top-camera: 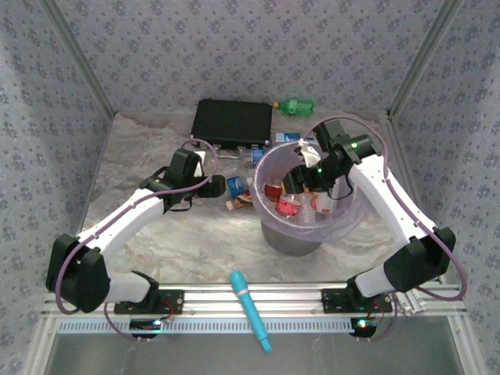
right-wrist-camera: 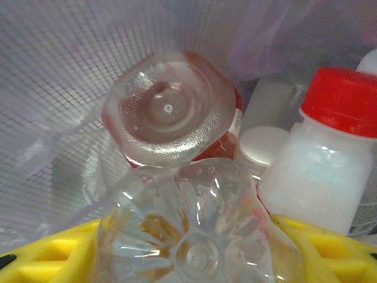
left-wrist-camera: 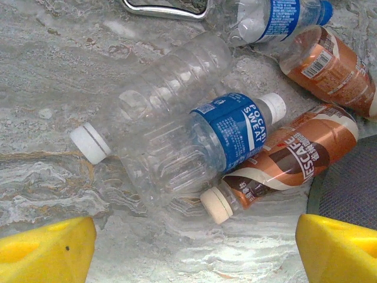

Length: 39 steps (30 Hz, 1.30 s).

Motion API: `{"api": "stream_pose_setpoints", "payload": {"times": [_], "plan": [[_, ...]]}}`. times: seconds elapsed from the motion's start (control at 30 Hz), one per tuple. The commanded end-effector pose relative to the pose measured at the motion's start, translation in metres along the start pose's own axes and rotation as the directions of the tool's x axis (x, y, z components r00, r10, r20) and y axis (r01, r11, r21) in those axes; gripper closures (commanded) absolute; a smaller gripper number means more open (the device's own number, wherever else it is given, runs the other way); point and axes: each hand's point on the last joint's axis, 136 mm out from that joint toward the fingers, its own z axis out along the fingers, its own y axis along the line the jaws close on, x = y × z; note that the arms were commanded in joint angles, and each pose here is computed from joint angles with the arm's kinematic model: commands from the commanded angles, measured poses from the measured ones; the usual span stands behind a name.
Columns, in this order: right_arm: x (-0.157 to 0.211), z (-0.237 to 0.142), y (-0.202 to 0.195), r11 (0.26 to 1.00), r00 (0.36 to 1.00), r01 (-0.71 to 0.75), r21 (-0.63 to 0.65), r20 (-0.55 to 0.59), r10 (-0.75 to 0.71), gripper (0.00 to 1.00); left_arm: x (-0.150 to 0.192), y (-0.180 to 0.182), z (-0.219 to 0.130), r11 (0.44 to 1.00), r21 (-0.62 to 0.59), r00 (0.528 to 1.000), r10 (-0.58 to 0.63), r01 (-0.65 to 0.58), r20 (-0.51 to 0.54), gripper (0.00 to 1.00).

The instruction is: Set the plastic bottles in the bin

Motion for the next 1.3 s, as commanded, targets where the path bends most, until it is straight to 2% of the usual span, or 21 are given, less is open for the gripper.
{"api": "stream_pose_setpoints", "payload": {"times": [0.0, 0.13, 0.3, 0.53, 0.67, 0.9, 1.0, 1.17, 1.27], "plan": [[-0.003, 0.012, -0.007, 1.000, 1.000, -0.003, 0.007, -0.003, 0.003, 0.55, 0.000, -0.002, 0.002, 1.000, -0.004, 1.000, -0.004, 0.004, 0.002, 0.13], [-0.004, 0.015, -0.008, 1.000, 1.000, 0.000, 0.008, -0.005, 0.000, 0.51, 0.000, -0.004, 0.005, 1.000, -0.002, 1.000, 0.006, -0.006, -0.006, 0.13], [-0.009, -0.001, -0.005, 1.000, 0.999, 0.014, 0.026, 0.030, -0.015, 0.35, 0.000, -0.004, 0.008, 1.000, -0.008, 1.000, 0.020, -0.020, -0.012, 0.13], [-0.010, -0.034, 0.006, 0.996, 0.995, 0.039, 0.077, 0.084, -0.045, 0.19, -0.007, -0.001, 0.012, 0.996, -0.038, 0.997, 0.075, -0.076, -0.004, 0.11], [-0.006, -0.054, 0.009, 0.994, 0.992, 0.045, 0.101, 0.113, -0.057, 0.17, -0.017, 0.009, 0.017, 0.992, -0.068, 0.994, 0.099, -0.102, -0.042, 0.10], [0.002, -0.087, 0.006, 0.985, 0.979, 0.034, 0.169, 0.192, -0.066, 0.16, -0.052, 0.027, 0.040, 0.974, -0.109, 0.980, 0.196, -0.197, -0.015, 0.09], [0.002, -0.105, 0.005, 0.982, 0.959, 0.026, 0.188, 0.272, -0.077, 0.17, -0.060, 0.030, 0.056, 0.964, -0.088, 0.968, 0.251, -0.252, -0.031, 0.09], [-0.003, -0.132, 0.019, 0.992, 0.902, 0.023, 0.124, 0.426, -0.075, 0.18, -0.058, 0.030, 0.082, 0.933, -0.027, 0.929, 0.354, -0.359, -0.105, 0.08], [-0.001, -0.136, 0.018, 0.994, 0.893, 0.011, 0.113, 0.446, -0.060, 0.18, -0.054, 0.029, 0.097, 0.923, 0.016, 0.912, 0.383, -0.385, -0.148, 0.08]]}}
